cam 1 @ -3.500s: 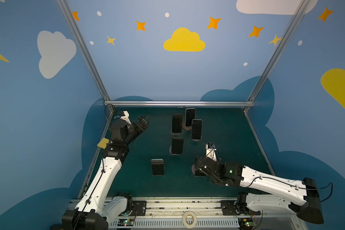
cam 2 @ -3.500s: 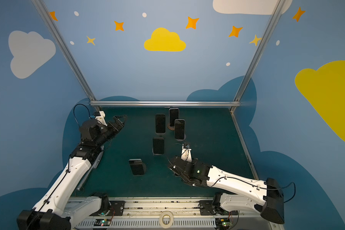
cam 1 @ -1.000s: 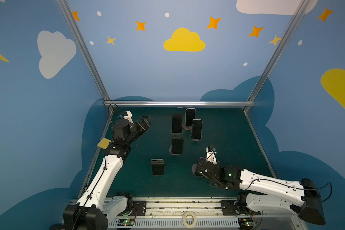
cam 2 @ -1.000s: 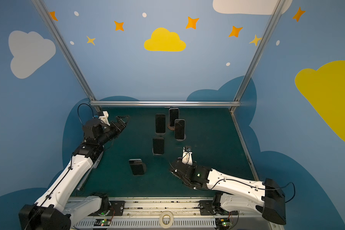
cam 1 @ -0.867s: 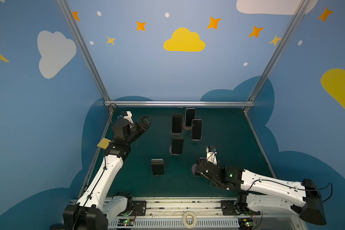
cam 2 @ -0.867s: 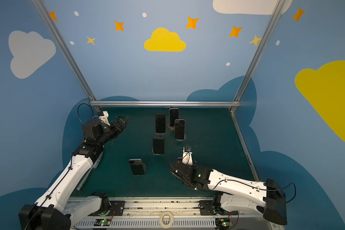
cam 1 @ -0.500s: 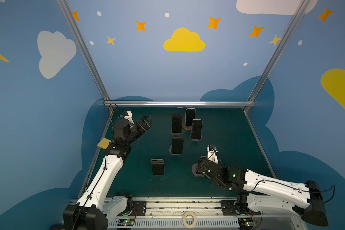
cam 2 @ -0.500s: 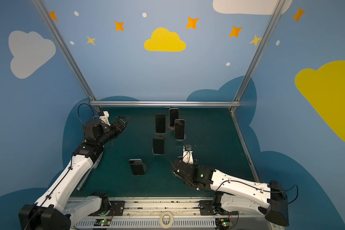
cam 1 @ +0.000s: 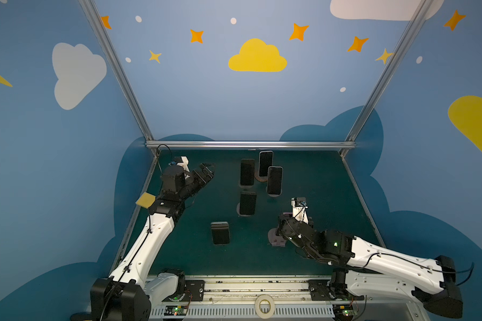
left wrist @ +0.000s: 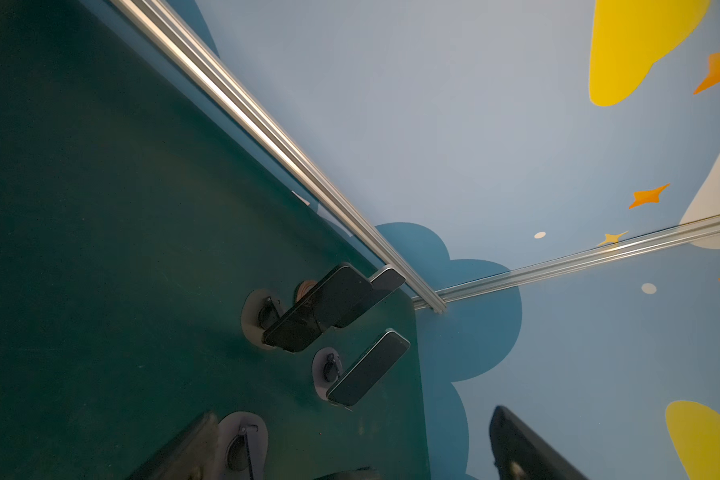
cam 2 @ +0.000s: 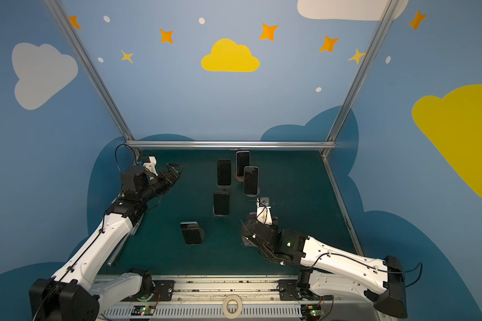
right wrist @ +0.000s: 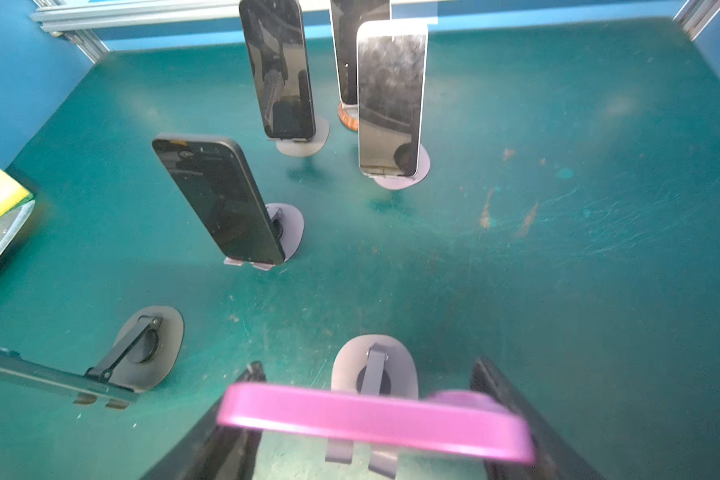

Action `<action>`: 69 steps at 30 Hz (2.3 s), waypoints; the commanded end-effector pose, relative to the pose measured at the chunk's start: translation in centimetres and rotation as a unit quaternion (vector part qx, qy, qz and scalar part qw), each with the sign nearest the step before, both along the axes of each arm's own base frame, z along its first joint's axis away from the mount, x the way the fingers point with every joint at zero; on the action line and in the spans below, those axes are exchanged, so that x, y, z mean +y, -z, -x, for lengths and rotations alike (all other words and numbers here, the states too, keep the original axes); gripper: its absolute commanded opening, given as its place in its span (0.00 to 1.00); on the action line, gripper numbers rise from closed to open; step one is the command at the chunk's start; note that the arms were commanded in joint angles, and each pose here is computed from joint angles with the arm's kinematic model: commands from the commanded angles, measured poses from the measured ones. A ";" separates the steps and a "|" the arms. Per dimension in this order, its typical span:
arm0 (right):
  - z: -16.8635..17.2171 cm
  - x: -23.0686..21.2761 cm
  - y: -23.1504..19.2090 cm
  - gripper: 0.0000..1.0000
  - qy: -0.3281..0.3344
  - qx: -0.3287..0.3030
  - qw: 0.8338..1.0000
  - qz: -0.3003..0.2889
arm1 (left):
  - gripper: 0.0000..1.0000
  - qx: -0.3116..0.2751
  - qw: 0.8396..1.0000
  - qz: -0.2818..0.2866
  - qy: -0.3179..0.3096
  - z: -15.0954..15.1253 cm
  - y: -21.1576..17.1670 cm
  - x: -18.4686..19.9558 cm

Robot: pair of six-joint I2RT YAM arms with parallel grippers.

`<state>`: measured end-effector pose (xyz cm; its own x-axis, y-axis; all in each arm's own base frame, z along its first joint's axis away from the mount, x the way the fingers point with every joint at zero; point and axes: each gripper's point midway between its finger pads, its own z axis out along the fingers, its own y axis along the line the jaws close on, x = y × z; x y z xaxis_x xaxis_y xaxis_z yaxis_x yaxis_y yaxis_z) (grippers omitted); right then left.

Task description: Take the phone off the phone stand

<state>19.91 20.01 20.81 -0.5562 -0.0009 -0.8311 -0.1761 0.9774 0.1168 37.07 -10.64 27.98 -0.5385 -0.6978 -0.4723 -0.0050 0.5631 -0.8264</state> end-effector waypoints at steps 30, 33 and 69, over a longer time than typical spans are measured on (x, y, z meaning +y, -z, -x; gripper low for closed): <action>-6.4 -6.4 -4.0 0.61 0.049 -0.061 0.995 0.066 | 1.00 -0.008 0.997 0.016 0.070 1.0 -1.2 -4.0; -7.8 -7.8 -3.5 0.61 0.066 -0.055 0.994 0.074 | 1.00 -0.004 0.997 0.016 0.081 1.2 -0.9 -4.8; -22.0 -12.7 2.3 0.59 0.035 0.099 0.990 0.090 | 1.00 -0.030 0.994 0.022 0.102 2.0 -3.0 -5.2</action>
<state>41.36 7.01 17.69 -0.7123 -0.0812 -0.6972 -0.0705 0.9965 -0.0439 35.05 -15.90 28.78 -0.6656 -0.5980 -0.4465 0.0974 0.5235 -0.8464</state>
